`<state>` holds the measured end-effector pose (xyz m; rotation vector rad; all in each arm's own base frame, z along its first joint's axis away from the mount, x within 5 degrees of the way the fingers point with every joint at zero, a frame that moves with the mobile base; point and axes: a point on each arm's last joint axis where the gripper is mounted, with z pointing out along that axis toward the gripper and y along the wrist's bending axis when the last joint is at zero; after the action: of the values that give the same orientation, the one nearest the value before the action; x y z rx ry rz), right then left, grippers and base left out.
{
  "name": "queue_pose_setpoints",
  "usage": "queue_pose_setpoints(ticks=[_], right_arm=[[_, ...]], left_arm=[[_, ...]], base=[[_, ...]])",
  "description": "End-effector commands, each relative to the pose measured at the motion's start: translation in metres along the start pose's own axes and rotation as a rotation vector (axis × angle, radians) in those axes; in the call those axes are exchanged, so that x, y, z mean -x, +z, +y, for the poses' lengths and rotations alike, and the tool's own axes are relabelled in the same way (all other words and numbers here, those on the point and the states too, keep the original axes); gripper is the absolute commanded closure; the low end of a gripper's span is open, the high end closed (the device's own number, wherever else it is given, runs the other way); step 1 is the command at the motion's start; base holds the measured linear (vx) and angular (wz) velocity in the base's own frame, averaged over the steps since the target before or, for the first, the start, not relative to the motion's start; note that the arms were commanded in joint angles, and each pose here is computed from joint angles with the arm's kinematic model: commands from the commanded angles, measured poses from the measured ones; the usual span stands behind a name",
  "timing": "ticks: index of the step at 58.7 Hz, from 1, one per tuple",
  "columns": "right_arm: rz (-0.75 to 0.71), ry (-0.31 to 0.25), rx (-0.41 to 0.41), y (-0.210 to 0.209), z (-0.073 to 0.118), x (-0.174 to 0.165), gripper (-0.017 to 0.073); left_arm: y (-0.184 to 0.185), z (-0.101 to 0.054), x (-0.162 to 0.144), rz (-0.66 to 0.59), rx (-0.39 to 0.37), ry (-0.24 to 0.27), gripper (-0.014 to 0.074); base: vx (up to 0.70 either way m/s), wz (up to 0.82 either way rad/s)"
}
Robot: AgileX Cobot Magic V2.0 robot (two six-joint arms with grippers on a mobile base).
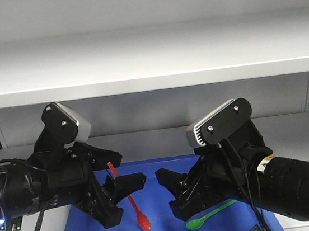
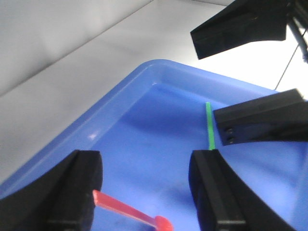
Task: Sort red and green spoons into left cabinet
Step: 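Open both grippers to drop the red and green spoons into the tray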
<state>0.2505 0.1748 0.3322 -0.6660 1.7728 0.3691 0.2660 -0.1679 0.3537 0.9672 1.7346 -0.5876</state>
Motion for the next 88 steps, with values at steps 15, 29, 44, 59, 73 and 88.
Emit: queue_pose_setpoints(ticks=[15, 29, 44, 59, 73, 88], right_arm=[[-0.105, -0.007, -0.046, -0.011, -0.005, 0.023, -0.0011], [-0.104, -0.007, -0.045, -0.011, -0.005, 0.022, -0.0011], [-0.099, -0.005, -0.039, -0.011, -0.004, 0.022, -0.0011], [-0.052, -0.006, 0.008, -0.01, 0.0, 0.018, 0.0076], [-0.016, 0.022, 0.063, -0.017, 0.005, 0.017, 0.0394], [-0.061, 0.093, 0.1, -0.05, 0.008, 0.03, 0.0564]], left_arm=[[-0.018, -0.009, 0.009, 0.078, -0.029, -0.109, 0.0159], [-0.02, -0.006, 0.0, 0.177, 0.008, -0.112, 0.0267], [-0.025, -0.011, 0.001, 0.19, -0.017, -0.121, 0.041], [-0.042, -0.021, 0.008, 0.174, -0.045, -0.098, 0.0599], [-0.059, -0.031, -0.006, 0.145, 0.01, -0.159, 0.0594], [-0.089, -0.048, -0.031, 0.076, 0.096, -0.207, 0.0594]], base=[[0.0, 0.0], [0.0, 0.0], [0.0, 0.0], [0.0, 0.0], [0.0, 0.0], [0.0, 0.0]])
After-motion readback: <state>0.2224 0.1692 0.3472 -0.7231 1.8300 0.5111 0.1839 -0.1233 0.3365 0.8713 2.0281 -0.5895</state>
